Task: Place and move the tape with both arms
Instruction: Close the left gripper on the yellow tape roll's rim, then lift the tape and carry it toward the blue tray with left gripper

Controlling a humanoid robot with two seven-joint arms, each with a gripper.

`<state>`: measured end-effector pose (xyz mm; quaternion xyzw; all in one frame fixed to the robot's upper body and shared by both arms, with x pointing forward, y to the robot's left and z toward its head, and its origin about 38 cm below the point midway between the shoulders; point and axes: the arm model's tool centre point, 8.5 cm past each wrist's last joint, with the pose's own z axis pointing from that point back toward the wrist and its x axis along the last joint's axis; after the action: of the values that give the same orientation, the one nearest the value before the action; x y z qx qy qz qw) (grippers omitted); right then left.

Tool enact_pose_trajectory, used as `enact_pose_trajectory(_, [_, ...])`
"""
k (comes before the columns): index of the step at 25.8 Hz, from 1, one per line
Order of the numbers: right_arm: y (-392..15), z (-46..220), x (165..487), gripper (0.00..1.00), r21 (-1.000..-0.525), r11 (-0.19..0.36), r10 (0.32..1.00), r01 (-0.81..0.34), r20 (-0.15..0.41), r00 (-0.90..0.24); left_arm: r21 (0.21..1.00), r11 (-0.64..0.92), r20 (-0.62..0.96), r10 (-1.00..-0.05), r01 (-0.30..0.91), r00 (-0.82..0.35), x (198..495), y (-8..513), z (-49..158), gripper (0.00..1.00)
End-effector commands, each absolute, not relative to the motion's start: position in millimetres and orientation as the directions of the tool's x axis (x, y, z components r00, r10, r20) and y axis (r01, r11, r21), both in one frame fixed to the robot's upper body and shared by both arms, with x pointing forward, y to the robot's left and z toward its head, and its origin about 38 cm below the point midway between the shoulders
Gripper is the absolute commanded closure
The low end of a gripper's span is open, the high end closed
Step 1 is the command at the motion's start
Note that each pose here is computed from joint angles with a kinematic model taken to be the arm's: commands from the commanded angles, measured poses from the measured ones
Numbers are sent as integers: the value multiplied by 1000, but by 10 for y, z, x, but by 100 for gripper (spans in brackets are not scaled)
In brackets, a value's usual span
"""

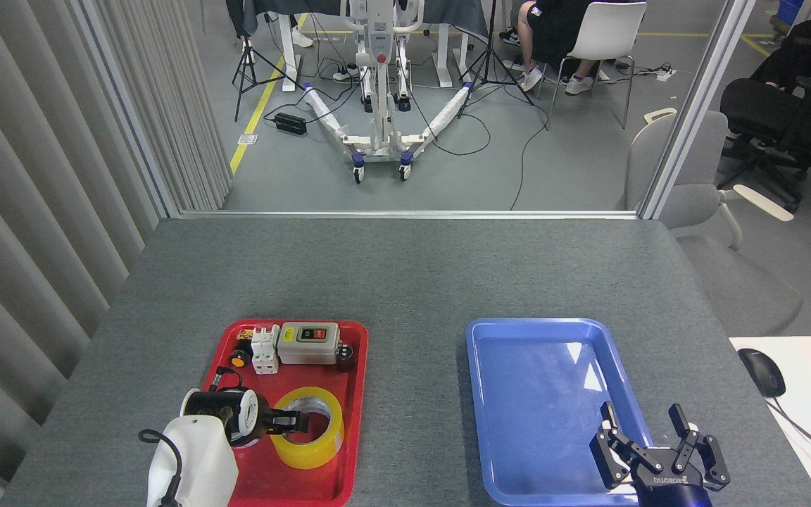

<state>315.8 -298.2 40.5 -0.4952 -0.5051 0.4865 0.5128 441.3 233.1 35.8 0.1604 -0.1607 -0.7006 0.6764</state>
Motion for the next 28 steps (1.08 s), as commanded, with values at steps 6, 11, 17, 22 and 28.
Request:
enact_pose_trajectory(6, [-2978, 405, 3159, 0, -999, 36, 999, 1, 36, 14, 438, -47, -15, -999, 898, -45, 4409, 2335, 347, 31])
enact_pose_trajectory(11, [-3027, 415, 3159, 0, -999, 42, 998, 6, 42, 41, 439, -112, -22, -993, 891, -114, 4393, 2318, 369, 66])
enact_pose_trajectory(17, [-3074, 439, 3170, 0, -1000, 28, 999, 10, 28, 40, 460, -137, 0, -988, 877, -154, 4393, 2278, 441, 100])
enact_pose_trajectory(22, [-3059, 429, 3157, 0, -1000, 10, 1000, 4, 10, 22, 633, 216, 283, -958, 743, 37, 4446, 2414, 642, 100])
enact_pose_trajectory(28, [-3076, 441, 3163, 0, -997, -78, 997, -2, -78, 19, 670, 504, 586, -810, 545, 28, 4478, 2235, 885, 100])
